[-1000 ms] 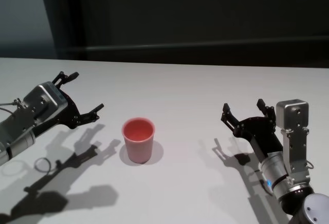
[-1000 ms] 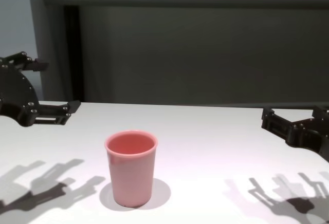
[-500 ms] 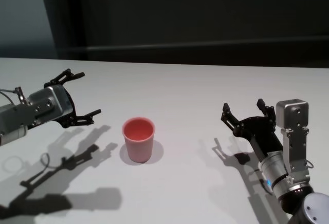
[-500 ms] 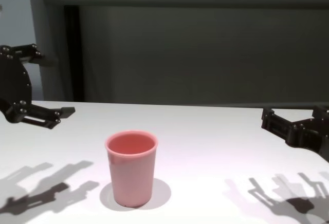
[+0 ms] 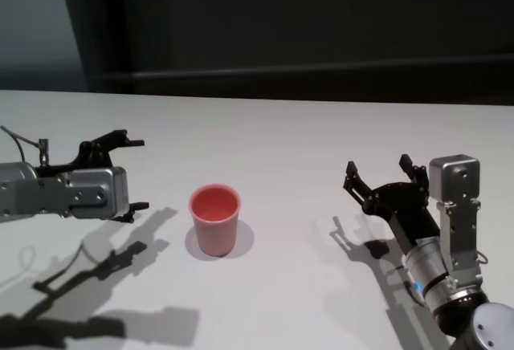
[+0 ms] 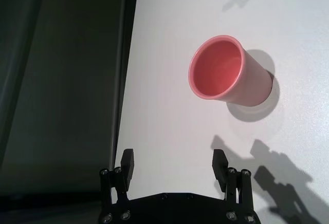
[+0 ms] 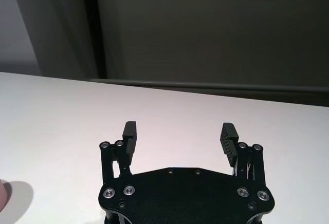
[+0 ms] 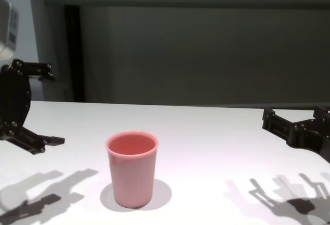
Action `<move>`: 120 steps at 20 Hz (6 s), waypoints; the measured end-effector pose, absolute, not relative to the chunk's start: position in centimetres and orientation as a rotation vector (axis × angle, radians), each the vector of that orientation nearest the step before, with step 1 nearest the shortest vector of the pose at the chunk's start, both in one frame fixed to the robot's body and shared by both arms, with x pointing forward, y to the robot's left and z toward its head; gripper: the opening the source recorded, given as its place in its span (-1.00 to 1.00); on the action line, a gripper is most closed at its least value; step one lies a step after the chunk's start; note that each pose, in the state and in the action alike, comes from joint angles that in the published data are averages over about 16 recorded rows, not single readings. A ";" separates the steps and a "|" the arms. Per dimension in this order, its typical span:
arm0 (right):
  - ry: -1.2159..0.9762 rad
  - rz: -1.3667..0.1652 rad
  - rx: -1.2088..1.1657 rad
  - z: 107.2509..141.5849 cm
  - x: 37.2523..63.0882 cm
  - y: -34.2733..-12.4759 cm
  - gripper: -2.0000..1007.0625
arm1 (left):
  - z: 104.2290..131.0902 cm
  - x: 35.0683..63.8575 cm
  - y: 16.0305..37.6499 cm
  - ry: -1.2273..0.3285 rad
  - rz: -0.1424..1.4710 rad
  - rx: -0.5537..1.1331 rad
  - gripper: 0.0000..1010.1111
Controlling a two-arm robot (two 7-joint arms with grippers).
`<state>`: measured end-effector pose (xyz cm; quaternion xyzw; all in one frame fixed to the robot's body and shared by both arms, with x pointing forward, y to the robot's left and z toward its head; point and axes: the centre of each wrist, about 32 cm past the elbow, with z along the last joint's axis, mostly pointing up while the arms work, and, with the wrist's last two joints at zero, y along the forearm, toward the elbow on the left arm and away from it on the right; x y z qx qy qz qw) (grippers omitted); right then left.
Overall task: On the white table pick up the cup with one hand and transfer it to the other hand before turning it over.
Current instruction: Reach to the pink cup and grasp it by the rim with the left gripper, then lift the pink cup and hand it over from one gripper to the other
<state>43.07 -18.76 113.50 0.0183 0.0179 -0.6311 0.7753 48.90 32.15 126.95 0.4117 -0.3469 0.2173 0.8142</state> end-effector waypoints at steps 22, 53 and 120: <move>0.039 -1.366 0.040 113.5 43.1 -18.8 0.99 | 130.0 50.7 26.4 -0.866 0.076 1.077 0.99; 0.039 -1.366 0.040 113.5 43.1 -18.8 0.99 | 129.7 52.8 21.0 -0.877 -0.169 1.193 0.99; 0.039 -1.366 0.040 113.5 43.1 -18.8 0.99 | 127.4 55.4 25.3 -0.651 0.144 0.675 -0.92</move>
